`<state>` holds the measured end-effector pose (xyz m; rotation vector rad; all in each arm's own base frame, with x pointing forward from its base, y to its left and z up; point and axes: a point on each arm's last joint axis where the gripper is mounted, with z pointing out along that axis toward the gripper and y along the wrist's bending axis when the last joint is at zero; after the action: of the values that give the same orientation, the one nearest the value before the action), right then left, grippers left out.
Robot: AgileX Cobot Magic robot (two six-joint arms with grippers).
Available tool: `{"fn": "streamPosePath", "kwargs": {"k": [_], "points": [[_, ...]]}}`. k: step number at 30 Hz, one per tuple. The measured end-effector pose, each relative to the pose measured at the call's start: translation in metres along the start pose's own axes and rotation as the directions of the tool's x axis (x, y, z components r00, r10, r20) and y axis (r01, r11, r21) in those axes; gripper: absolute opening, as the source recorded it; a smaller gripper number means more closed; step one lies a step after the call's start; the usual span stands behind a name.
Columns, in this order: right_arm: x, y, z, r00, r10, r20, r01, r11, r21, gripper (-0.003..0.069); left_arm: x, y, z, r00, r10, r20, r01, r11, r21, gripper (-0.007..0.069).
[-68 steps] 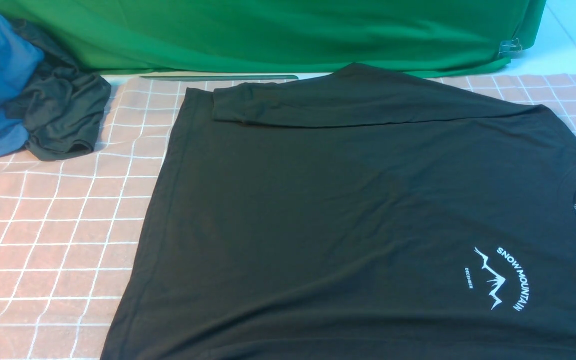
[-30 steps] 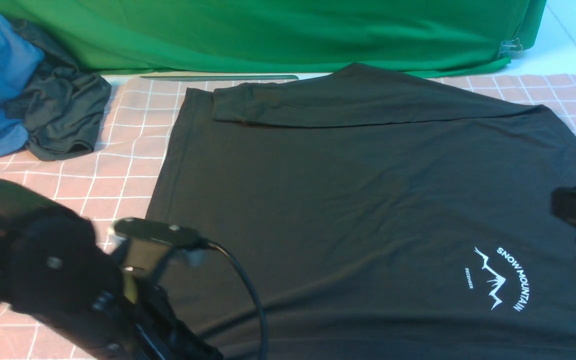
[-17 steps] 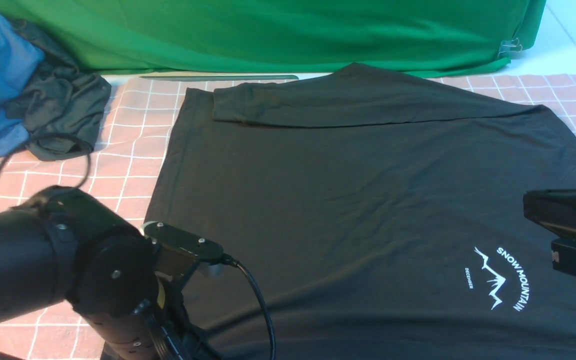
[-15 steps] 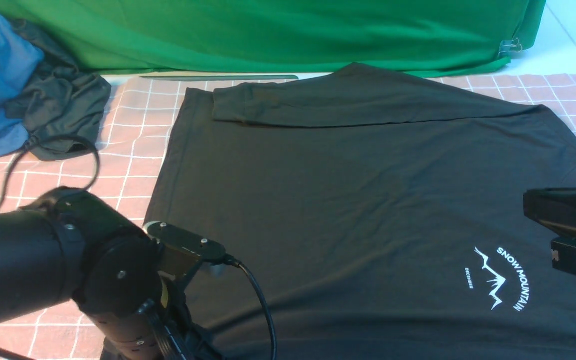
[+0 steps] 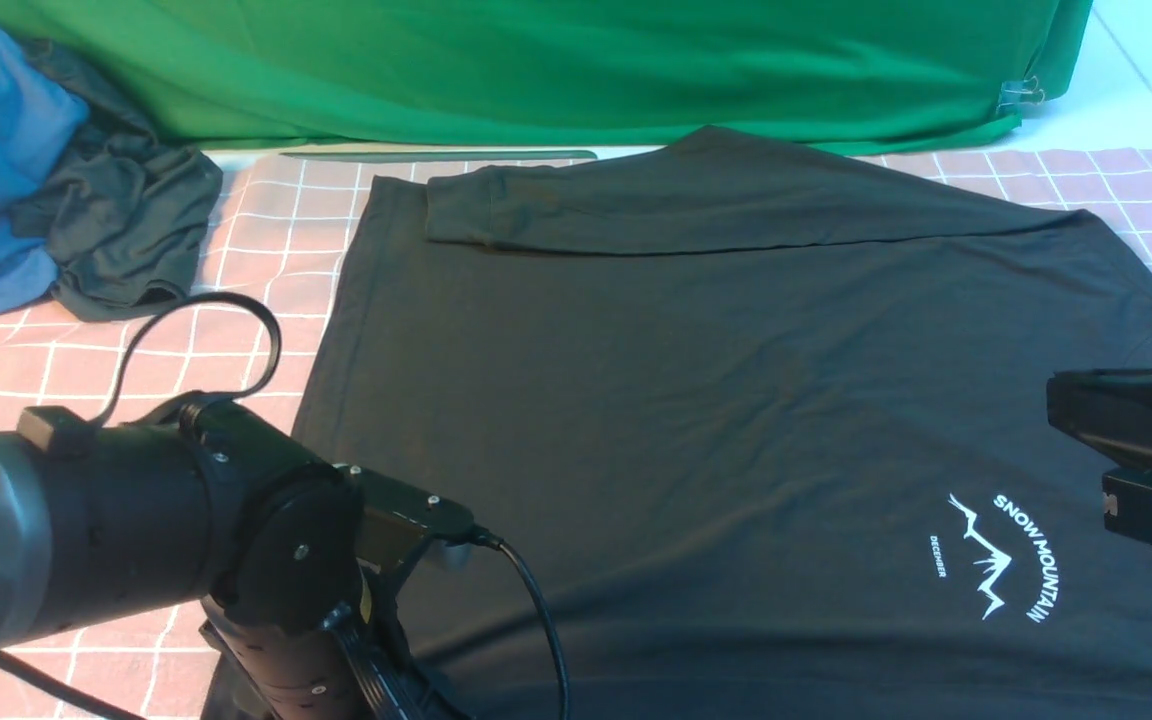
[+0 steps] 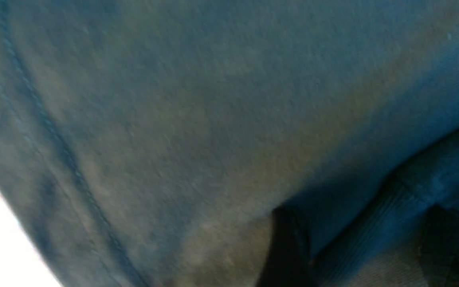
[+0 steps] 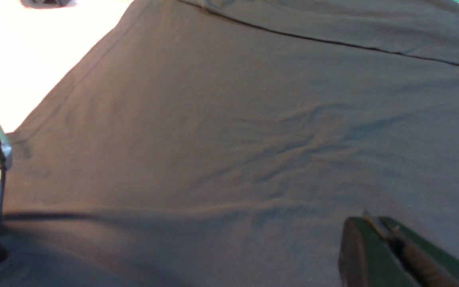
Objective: Fold a long-sleeved shirt over a pink coffee tablecloth.
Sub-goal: 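Grasp the left edge of the dark T-shirt lying flat on the table, then fold the left side of the black T-shirt inward over its body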
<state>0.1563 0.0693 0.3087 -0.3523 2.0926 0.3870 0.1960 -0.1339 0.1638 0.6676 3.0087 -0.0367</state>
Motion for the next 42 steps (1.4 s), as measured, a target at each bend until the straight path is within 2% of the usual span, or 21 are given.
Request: {"fn": "streamPosePath", "kwargs": {"k": [1, 3, 7, 9, 14, 18, 25, 35, 42], "points": [[0.000, 0.000, 0.000, 1.000, 0.000, 0.000, 0.000, 1.000, 0.000, 0.0039, 0.001, 0.000, 0.000, 1.000, -0.005, -0.006, 0.005, 1.000, 0.004, 0.0397], [0.000, 0.000, 0.000, 1.000, 0.000, 0.000, 0.000, 1.000, 0.000, 0.0039, 0.002, -0.001, 0.000, 1.000, -0.002, -0.022, 0.002, 1.000, 0.006, 0.0309], [0.000, 0.000, 0.000, 1.000, 0.000, 0.001, 0.000, 1.000, 0.000, 0.0039, 0.005, 0.000, 0.000, 0.999, 0.010, -0.051, -0.010, 1.000, 0.003, 0.0087], [0.000, 0.000, 0.000, 1.000, 0.000, 0.001, 0.000, 1.000, 0.000, 0.0039, 0.005, 0.000, 0.000, 0.998, 0.017, -0.055, -0.017, 1.000, 0.003, 0.0046], [0.000, 0.000, 0.000, 1.000, 0.000, 0.001, 0.000, 1.000, 0.000, 0.0039, 0.007, 0.000, -0.011, 0.995, 0.018, -0.103, -0.019, 1.000, -0.003, 0.0032], [0.000, 0.000, 0.000, 1.000, 0.000, 0.001, 0.000, 1.000, 0.000, 0.0039, 0.002, -0.001, -0.030, 0.996, 0.019, -0.084, -0.019, 1.000, 0.000, 0.0032], [0.000, 0.000, 0.000, 1.000, 0.000, 0.002, 0.000, 1.000, 0.000, 0.0039, -0.015, -0.003, -0.086, 0.995, 0.024, 0.094, -0.026, 0.999, 0.018, 0.0032], [0.000, 0.000, 0.000, 1.000, 0.004, 0.003, -0.004, 1.000, -0.001, 0.0043, -0.048, -0.001, -0.141, 0.960, 0.054, 0.274, -0.046, 0.998, -0.038, 0.0032], [-0.001, 0.000, 0.000, 1.000, 0.008, 0.014, -0.008, 1.000, -0.001, 0.0043, -0.075, 0.018, -0.157, 0.942, -0.020, 0.335, 0.033, 0.999, -0.033, 0.0032]]}}
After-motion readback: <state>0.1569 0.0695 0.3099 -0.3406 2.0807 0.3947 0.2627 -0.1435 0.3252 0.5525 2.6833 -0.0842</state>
